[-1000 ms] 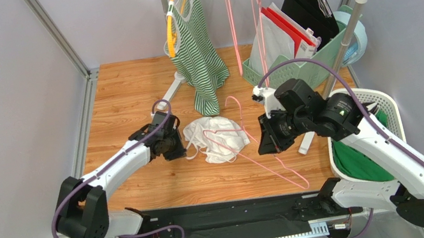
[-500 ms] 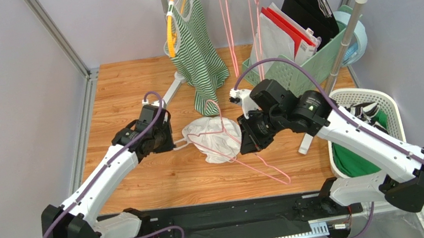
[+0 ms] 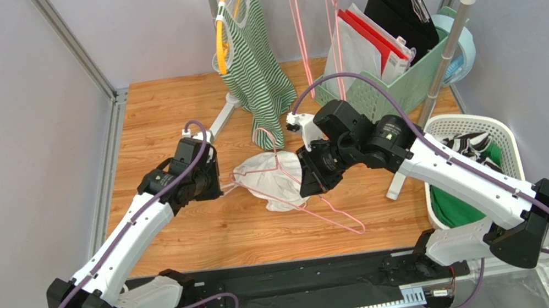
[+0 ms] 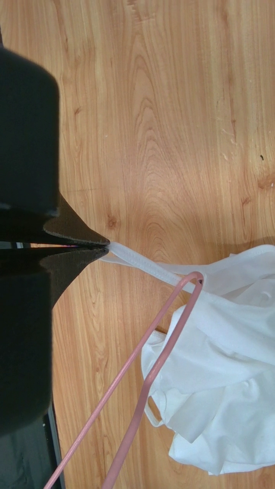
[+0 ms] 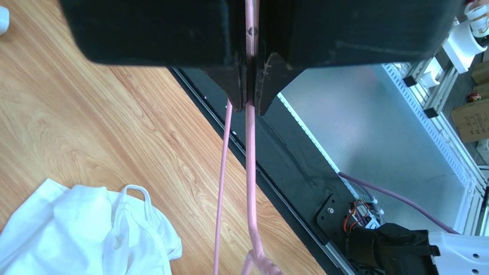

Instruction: Place the tank top on the hanger

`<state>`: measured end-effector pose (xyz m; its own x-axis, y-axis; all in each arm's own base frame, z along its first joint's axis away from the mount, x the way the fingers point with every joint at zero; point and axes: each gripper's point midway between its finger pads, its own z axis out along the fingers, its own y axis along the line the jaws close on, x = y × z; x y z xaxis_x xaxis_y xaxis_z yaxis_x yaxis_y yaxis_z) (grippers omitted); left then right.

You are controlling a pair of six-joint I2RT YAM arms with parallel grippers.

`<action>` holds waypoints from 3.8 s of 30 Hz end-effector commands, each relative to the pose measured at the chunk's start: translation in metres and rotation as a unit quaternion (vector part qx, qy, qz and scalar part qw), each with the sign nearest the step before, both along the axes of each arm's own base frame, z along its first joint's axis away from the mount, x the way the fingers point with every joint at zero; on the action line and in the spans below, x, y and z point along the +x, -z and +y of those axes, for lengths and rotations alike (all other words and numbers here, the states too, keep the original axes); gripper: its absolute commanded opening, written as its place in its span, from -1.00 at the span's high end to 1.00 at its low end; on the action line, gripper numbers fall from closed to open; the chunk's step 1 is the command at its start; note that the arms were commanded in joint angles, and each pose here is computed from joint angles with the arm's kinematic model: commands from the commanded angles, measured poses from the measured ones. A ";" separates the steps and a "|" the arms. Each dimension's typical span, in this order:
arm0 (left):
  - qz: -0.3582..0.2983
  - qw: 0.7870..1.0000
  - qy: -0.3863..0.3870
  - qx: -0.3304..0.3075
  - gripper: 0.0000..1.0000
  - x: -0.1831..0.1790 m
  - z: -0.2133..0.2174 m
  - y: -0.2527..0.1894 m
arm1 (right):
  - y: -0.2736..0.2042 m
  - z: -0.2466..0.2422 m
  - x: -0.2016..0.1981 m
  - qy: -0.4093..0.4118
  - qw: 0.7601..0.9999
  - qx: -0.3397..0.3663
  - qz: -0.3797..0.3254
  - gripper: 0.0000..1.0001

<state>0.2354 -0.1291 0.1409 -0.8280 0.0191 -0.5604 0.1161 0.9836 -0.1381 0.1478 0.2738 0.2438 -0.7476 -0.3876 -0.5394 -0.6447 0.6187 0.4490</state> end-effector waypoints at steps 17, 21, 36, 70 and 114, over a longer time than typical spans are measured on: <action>-0.050 0.998 0.037 0.032 1.00 0.037 -0.004 -0.049 | -0.024 -0.013 -0.022 -0.028 0.999 0.018 -0.012 1.00; -0.062 0.996 0.047 0.037 1.00 0.042 -0.005 -0.058 | -0.022 -0.014 -0.019 -0.018 1.000 0.016 -0.019 1.00; -0.110 0.985 0.127 -0.025 1.00 0.030 -0.028 -0.091 | -0.018 -0.002 0.011 0.010 0.998 0.005 -0.054 1.00; -0.232 0.953 0.190 -0.046 -0.61 0.028 -0.034 -0.214 | -0.098 0.002 0.021 0.062 0.973 0.158 -0.156 1.00; -0.203 0.813 0.473 -0.271 0.24 -0.064 -0.115 -0.209 | -0.117 0.024 -0.015 -0.086 0.973 0.205 -0.066 1.00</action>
<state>0.1828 -0.2414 0.3328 -0.3574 0.2515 -0.8994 0.9138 0.2932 -0.2811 0.1261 0.2937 0.3379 -0.6526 -0.2820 -0.7033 -0.7549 0.3220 0.5713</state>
